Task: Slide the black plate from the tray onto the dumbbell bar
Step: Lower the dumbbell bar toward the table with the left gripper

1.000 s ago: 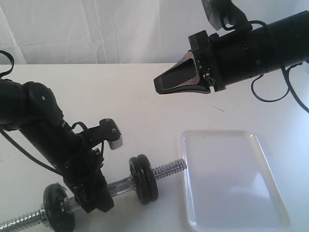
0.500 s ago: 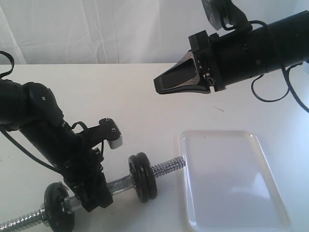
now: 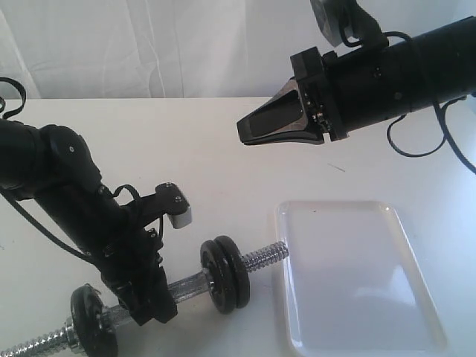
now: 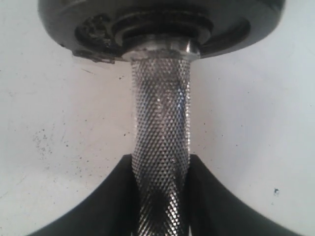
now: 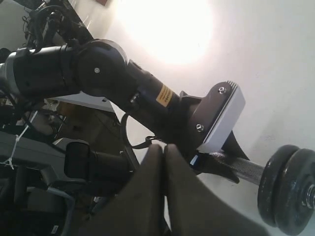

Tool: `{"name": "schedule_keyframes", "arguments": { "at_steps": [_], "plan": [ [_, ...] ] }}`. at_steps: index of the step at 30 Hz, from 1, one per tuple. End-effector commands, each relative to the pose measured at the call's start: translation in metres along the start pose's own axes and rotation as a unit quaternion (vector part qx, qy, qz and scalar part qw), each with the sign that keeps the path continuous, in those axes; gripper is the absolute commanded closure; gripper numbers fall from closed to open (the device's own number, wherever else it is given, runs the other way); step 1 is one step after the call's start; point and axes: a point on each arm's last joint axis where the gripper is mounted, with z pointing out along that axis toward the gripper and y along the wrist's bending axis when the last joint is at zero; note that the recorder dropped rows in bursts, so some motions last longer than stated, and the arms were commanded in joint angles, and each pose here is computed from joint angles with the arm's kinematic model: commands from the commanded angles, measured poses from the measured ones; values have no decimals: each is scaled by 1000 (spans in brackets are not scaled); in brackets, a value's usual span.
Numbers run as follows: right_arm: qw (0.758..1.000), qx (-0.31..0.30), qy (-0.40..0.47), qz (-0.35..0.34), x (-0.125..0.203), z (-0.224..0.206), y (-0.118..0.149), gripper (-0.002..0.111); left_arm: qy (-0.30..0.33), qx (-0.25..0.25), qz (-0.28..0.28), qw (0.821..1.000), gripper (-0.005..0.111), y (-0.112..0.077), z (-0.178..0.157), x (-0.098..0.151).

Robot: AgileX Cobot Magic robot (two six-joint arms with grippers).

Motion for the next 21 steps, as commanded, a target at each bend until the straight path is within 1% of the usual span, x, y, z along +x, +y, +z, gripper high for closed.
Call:
{"name": "schedule_keyframes", "arguments": {
  "at_steps": [1, 12, 19, 21],
  "plan": [
    [1000, -2, 0, -8, 1, -1, 3, 107, -54, 31, -33, 998, 107, -10, -13, -14],
    [1000, -2, 0, -8, 1, -1, 3, 107, -79, 40, -49, 995, 107, -12, -14, -19],
    [1000, -2, 0, -8, 1, -1, 3, 107, -100, 34, -61, 993, 107, -11, -16, -23],
    [1000, -2, 0, -8, 1, -1, 3, 107, -105, 35, -57, 992, 107, -11, -16, -23]
  ]
}}
